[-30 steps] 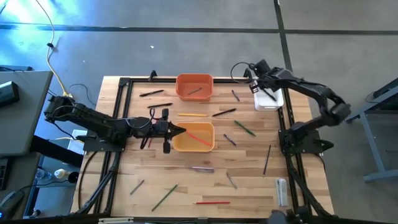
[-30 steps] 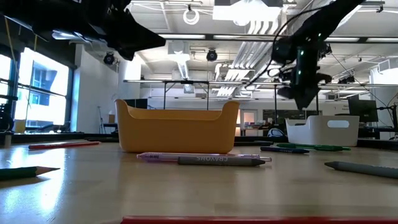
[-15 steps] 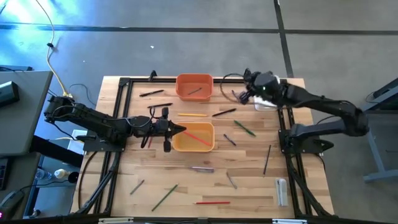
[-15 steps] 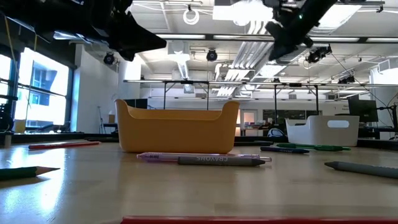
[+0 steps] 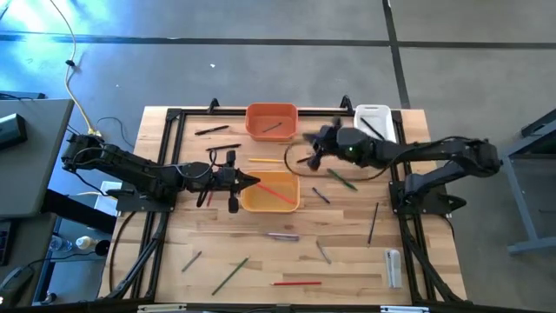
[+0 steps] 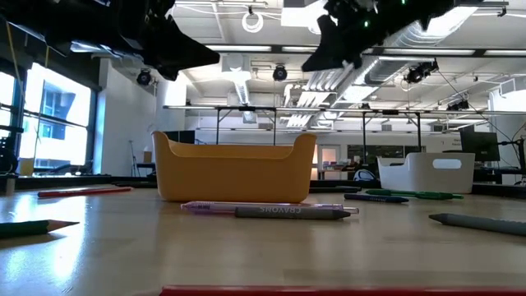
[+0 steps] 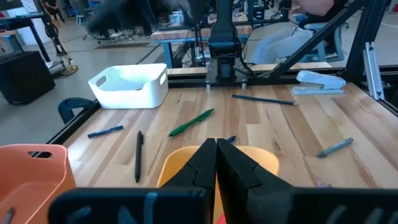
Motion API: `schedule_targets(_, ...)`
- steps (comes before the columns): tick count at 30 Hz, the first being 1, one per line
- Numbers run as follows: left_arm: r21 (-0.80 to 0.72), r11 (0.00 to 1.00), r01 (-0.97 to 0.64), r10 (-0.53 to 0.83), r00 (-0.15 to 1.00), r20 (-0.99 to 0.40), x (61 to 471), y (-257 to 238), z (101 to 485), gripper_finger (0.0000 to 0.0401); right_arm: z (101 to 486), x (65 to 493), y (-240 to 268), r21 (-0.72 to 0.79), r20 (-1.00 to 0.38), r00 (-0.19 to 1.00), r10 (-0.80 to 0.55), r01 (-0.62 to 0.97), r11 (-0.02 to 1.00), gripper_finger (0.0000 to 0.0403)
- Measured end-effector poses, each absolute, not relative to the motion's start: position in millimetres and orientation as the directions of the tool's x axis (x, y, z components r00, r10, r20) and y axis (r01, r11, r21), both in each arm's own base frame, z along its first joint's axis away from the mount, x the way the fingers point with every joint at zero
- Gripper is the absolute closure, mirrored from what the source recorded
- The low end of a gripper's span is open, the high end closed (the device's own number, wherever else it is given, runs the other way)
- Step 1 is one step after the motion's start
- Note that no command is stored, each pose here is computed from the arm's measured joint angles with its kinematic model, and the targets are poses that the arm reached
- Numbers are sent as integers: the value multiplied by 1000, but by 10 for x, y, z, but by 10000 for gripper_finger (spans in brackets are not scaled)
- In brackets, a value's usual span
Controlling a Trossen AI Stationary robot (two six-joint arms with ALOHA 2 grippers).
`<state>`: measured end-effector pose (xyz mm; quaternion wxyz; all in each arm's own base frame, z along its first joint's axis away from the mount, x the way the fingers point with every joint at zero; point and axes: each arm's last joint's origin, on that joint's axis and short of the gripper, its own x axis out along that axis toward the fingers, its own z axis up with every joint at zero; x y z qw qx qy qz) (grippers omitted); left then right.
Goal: Sort crayons/erasers/pens/pencils in bins
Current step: Put the bottom blue crayon into the orange bin
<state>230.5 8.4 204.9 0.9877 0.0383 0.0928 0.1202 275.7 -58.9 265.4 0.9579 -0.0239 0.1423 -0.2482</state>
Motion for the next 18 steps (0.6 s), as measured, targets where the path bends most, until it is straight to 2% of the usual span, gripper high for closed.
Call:
schedule_targets(3,98,968,-230,245,954,-175,2305,83,2048,398,2353,2707,-589,-69,-144,919,-368,361,930,403)
schedule_targets(6,98,968,-230,245,954,-175,2305,83,2048,398,2146,2563,-569,-31,-97,941,-323,322,946,403)
schedule_targets(12,97,968,-233,246,954,-169,2306,84,2054,398,2003,2313,-495,51,-170,935,-312,324,945,403)
schedule_targets(18,97,967,-235,248,954,-168,2306,85,2055,398,2026,2242,-325,52,-223,935,-274,292,955,403)
